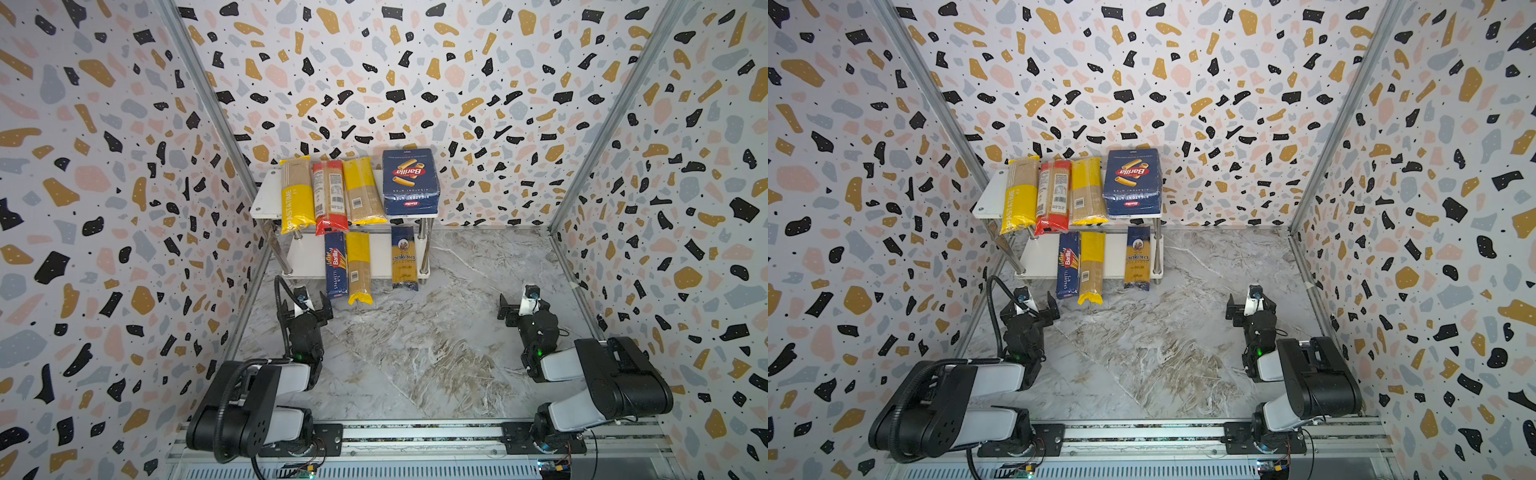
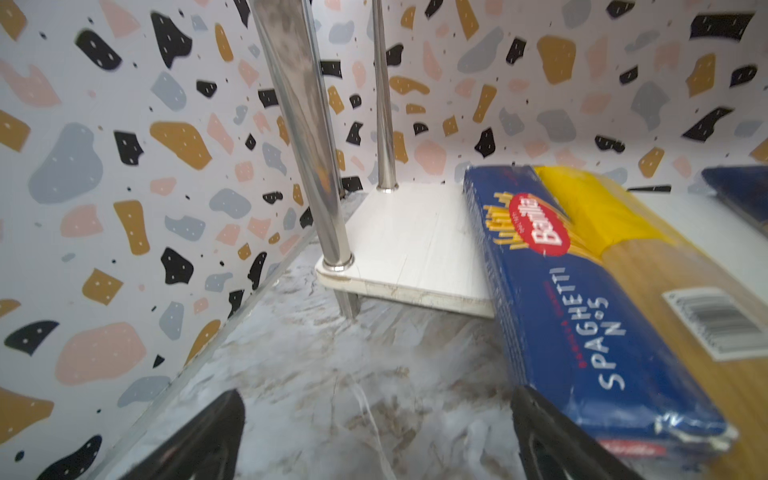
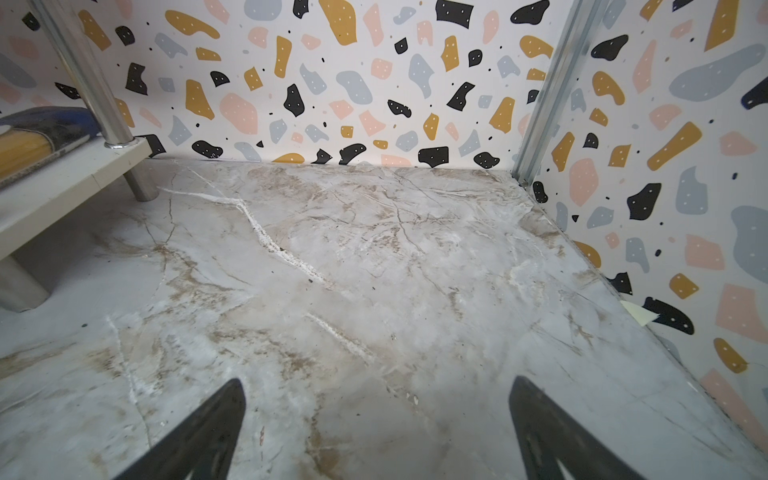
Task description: Place and organize the pasta boxes and bags onto the shelf
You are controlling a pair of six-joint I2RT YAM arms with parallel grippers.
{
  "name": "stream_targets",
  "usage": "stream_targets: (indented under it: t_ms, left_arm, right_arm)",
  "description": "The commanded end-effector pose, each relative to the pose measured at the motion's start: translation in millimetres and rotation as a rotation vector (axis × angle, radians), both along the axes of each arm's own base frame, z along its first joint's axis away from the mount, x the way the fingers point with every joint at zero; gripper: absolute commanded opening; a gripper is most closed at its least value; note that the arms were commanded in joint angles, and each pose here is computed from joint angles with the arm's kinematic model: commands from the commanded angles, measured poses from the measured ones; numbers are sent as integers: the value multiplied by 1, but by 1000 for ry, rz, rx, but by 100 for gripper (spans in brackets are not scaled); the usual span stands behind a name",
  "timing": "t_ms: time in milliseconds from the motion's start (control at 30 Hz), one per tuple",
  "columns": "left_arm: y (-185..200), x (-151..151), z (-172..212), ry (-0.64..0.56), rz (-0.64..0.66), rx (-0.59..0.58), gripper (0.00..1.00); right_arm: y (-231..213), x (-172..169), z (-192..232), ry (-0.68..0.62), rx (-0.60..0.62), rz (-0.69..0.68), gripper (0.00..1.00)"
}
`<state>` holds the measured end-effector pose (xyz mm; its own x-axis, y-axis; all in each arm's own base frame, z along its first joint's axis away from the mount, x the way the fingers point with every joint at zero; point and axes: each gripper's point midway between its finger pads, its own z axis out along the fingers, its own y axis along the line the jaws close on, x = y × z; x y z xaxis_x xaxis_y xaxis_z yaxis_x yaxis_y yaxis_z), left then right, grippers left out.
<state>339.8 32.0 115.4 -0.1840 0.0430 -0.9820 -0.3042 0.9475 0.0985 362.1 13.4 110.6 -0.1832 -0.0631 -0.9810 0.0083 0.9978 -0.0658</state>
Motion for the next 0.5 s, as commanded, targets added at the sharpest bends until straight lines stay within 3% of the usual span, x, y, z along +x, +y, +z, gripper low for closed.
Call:
stream_targets:
  t_ms: [0,100,467]
  left_arm:
    - [-2,5,27,-141,-17,6,99]
    - [-4,14,21,-72,-29,12,99]
    - [2,26,16,-51,-60,-32,100]
  right_arm:
    - [0,6,13,-43,-7,-8,99]
    - [0,6,13,-43,-7,-8,99]
    - [-1,6,13,-41,-8,-8,99]
